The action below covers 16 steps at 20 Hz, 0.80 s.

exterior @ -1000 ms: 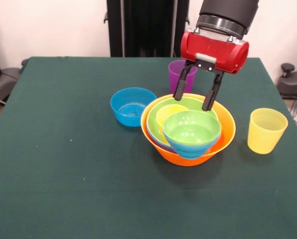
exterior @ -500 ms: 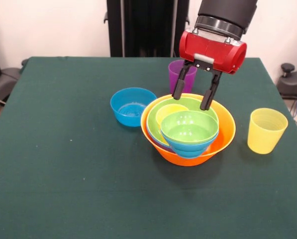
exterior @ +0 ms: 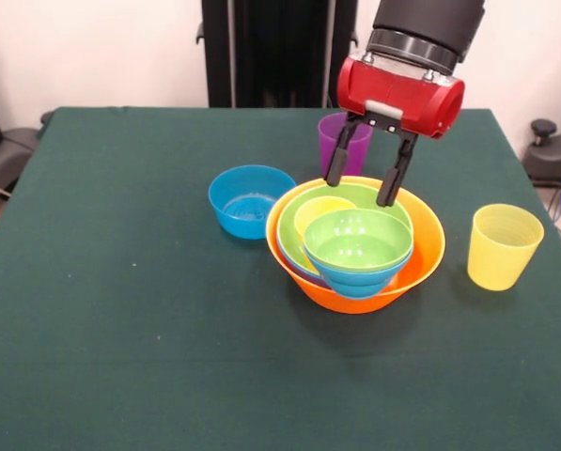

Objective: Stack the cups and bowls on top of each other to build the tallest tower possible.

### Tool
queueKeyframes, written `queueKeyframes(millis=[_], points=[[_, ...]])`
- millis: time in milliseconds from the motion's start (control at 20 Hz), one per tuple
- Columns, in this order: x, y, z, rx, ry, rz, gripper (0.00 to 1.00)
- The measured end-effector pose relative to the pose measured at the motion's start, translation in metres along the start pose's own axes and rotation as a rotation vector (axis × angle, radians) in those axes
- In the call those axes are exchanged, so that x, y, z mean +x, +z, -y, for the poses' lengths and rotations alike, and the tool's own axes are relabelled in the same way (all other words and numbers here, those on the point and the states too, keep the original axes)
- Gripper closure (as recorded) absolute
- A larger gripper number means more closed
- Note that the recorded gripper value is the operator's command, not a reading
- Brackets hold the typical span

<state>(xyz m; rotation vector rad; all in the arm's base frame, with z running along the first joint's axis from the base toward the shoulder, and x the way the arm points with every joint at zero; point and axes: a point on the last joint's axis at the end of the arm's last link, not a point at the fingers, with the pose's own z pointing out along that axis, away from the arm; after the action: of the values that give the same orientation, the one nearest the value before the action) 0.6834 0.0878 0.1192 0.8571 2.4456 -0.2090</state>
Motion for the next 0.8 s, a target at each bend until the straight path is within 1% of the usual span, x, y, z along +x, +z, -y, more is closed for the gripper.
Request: queueKeyframes(millis=[50, 100, 300, 400, 550, 600, 800], points=[[-0.002, 0.0, 0.0, -0.001, 0.003, 0.001, 0.0], [-0.008, -0.002, 0.002, -0.003, 0.013, 0.002, 0.0], [-0.042, -0.013, 0.015, -0.001, 0.052, -0.018, 0.0], [-0.062, -0.019, 0.023, 0.001, 0.073, -0.036, 0.0], [-0.111, -0.031, 0.042, -0.004, 0.112, -0.069, 0.0], [-0.143, -0.037, 0.055, -0.022, 0.127, -0.088, 0.0], [-0.183, -0.042, 0.071, -0.059, 0.127, -0.104, 0.0]])
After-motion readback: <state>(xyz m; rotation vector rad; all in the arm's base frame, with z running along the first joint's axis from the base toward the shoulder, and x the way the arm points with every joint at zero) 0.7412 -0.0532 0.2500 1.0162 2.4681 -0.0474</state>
